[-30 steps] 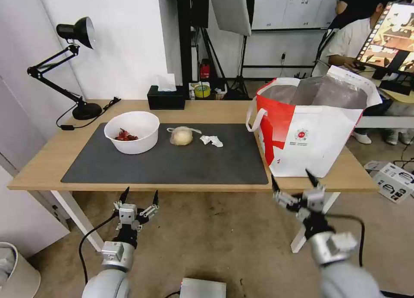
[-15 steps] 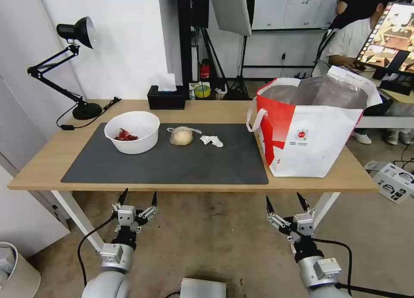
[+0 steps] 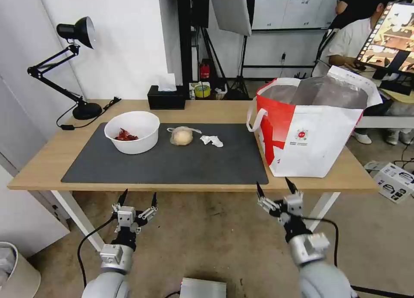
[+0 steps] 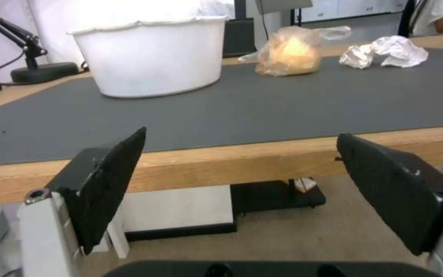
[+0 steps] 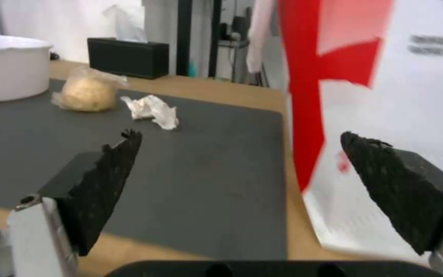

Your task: Pick up the trash from the table and place it into the takeout bag.

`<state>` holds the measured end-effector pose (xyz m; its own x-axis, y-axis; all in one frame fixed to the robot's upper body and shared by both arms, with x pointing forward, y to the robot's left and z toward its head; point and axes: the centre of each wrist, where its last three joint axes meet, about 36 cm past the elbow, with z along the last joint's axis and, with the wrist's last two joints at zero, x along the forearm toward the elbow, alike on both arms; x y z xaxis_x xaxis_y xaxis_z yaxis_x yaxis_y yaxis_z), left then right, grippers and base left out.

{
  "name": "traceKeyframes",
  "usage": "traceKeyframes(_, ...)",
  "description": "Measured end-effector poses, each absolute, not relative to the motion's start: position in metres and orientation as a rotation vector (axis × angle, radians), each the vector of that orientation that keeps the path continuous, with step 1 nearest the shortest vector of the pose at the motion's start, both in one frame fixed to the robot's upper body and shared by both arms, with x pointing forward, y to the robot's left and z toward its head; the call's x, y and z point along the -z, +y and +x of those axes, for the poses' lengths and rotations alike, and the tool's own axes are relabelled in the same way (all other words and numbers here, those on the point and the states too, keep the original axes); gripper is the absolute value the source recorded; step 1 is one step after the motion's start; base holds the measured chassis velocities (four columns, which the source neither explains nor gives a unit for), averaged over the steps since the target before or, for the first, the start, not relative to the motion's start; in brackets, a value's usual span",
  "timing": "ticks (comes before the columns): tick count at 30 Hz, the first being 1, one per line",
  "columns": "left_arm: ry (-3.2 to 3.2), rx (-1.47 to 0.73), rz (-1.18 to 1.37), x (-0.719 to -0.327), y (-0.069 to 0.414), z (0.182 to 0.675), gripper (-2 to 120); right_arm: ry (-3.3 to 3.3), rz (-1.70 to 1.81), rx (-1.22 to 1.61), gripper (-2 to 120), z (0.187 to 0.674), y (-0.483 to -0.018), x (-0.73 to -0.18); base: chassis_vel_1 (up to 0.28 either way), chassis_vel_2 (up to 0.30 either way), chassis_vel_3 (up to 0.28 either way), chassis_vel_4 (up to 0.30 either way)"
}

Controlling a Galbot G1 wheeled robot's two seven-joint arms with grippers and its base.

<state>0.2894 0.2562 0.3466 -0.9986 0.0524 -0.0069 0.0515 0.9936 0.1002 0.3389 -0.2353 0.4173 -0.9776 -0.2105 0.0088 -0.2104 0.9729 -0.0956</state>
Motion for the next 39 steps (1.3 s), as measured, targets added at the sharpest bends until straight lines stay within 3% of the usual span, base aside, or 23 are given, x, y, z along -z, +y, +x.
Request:
traceKeyframes(12,3.130,-0.167,0.057,-0.347,0.261,0.287,100,3.231,-0.486,0.138,100,0.443,-0.213,-0.454,0.000,0.000,0.000,0.000)
traceKeyframes(23,3.128,-0.168,0.037,-0.348,0.263,0.286,100,3.288,-0.527,0.164,100,0.546,-0.155,-0.460,0.000,0.000,0.000,0.000)
traceKeyframes(39,3.121,-0.172,0.014,-0.350,0.268,0.286,100,3.389,-0.514,0.220,97,0.610,-0.109,-0.434,0.000,0.000,0.000,0.000)
